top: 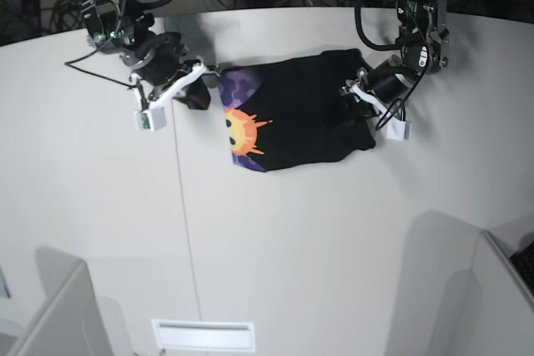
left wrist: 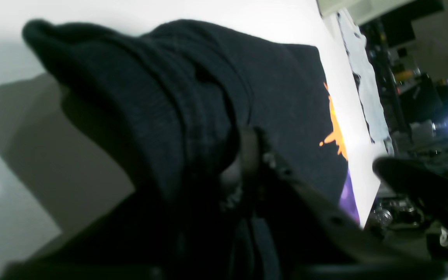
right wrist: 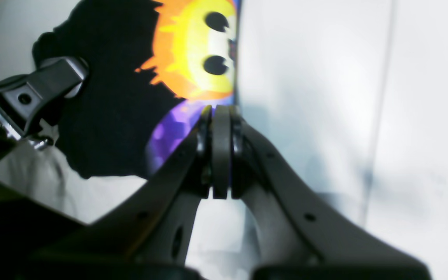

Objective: Fold the T-shirt properly
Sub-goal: 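Release the bundle and pull the right gripper back, then grasp the bundle with the left gripper and rotate it upright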

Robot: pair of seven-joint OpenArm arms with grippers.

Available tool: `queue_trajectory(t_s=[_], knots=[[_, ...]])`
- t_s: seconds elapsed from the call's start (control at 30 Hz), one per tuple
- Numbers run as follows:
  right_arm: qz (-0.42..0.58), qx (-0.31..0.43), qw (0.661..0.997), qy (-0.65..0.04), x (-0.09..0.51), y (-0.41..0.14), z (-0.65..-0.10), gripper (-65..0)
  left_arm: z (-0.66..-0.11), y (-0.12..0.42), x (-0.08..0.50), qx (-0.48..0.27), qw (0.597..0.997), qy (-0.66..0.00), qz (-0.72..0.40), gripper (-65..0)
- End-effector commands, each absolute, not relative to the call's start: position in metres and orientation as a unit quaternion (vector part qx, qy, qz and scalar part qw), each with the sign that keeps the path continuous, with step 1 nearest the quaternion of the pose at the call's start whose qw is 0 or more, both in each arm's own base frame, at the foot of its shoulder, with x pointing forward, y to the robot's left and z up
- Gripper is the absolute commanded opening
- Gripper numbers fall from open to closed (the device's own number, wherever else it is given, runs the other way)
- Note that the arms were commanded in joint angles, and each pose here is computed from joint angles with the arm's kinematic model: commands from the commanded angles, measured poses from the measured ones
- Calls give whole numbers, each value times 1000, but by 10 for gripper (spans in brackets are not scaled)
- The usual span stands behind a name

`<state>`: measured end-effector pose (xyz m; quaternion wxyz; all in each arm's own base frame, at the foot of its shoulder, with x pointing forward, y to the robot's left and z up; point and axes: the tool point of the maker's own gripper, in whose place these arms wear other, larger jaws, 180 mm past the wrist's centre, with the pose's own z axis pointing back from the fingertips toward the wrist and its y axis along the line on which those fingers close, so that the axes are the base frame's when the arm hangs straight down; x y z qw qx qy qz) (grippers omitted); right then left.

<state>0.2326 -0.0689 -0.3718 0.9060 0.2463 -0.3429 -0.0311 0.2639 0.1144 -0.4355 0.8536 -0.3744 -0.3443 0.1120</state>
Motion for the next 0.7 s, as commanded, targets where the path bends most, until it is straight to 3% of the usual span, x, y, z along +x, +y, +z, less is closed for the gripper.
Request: queue_trajectory(t_s=[0.0, 0.37, 0.67], knots=[[-34, 242, 897, -368, 241, -78, -361, -650, -461, 118, 243, -349, 886, -280, 122, -650], [-92, 197, 894, -392, 238, -129, -354, -650, -439, 98, 278, -325, 917, -215, -83, -650], [-163, 146, 891, -398, 224, -181, -358, -650, -422, 58, 298, -281, 899, -187, -278, -650]])
